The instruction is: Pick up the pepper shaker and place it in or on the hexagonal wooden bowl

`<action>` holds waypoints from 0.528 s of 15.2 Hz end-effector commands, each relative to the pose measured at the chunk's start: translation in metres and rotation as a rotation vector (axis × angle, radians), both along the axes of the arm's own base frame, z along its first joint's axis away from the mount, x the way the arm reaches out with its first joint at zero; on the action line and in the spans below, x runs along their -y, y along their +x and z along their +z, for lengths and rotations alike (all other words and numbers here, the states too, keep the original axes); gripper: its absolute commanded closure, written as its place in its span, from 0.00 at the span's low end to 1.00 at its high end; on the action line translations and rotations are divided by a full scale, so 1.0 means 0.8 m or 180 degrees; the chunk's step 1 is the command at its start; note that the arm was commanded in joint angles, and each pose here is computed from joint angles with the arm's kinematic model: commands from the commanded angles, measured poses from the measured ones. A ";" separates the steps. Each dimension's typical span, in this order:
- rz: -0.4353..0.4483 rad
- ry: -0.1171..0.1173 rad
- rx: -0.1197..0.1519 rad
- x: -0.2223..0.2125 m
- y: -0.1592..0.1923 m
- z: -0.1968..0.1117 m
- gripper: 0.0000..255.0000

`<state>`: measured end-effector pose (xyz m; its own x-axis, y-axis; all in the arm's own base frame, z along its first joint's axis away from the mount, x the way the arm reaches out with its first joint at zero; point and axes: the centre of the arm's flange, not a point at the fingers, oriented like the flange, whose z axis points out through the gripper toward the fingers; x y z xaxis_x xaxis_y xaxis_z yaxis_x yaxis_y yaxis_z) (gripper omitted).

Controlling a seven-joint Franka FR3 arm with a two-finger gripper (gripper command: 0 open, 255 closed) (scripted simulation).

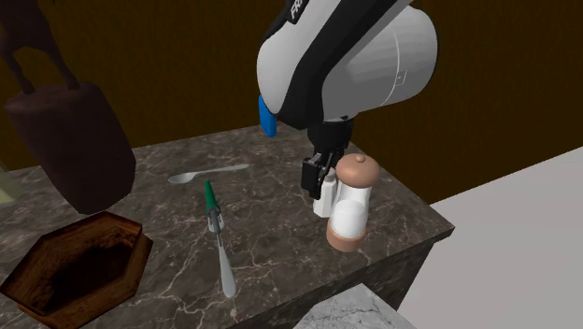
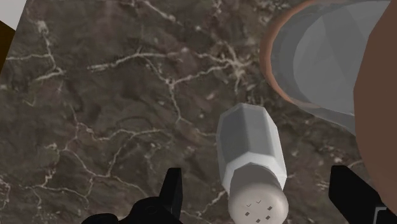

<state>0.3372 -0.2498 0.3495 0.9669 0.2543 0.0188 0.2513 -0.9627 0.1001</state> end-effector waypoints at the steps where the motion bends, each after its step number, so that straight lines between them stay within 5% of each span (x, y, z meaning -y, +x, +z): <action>1: 0.0000 0.0000 0.0001 0.000 0.000 -0.001 0.00; 5: 0.0000 0.0000 0.0000 0.000 0.000 -0.001 0.00; 6: 0.0000 0.0000 0.0000 0.000 0.000 -0.001 1.00; 8: 0.0000 0.0000 0.0000 0.000 0.000 -0.001 1.00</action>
